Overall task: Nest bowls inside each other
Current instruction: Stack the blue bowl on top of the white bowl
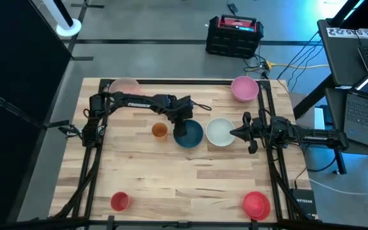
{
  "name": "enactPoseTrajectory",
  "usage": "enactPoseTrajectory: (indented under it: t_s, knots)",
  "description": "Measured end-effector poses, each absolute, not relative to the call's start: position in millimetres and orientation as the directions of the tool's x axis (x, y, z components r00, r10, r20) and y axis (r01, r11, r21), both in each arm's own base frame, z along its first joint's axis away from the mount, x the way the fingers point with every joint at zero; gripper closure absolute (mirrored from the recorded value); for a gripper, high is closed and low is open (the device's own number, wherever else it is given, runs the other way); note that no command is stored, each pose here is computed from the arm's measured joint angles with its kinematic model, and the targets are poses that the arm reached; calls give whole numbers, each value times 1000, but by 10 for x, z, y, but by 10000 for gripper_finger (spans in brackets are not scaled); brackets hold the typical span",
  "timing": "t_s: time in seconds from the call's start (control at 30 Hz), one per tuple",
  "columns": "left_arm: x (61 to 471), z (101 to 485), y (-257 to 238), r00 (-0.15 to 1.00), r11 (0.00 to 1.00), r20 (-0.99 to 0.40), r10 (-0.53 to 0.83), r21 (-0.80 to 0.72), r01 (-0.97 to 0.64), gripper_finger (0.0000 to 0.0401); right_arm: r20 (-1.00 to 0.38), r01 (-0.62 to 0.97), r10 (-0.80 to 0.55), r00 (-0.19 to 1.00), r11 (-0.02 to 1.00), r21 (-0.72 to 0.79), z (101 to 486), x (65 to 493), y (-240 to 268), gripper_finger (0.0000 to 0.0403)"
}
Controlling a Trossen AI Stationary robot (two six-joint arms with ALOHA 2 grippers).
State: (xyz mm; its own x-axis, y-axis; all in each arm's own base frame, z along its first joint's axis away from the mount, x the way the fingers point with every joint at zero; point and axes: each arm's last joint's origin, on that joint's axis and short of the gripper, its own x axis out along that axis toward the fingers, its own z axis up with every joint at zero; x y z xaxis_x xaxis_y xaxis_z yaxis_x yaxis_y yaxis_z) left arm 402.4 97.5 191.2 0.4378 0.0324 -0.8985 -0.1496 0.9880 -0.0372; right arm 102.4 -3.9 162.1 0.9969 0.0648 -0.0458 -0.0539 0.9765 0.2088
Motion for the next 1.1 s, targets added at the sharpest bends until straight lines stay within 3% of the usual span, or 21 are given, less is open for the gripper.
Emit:
enactPoseTrajectory:
  t_s: [0.2,0.37,0.57,1.1]
  knots:
    - [4099,1930,951,443,993,-896,17,-36,-112,398,-48,-48,59,997,977,209,1619,1024,-41,402]
    - [4190,2361,980,473,997,-880,25,-12,-76,400,-47,-48,59,997,977,209,1621,1025,-41,402]
    - [4358,2988,1067,642,997,-764,70,24,-79,401,-38,-46,57,998,972,231,1649,1022,-41,402]
    - [4986,2640,1258,684,999,-729,26,-2,-40,401,107,-36,22,994,991,130,2089,946,-45,402]
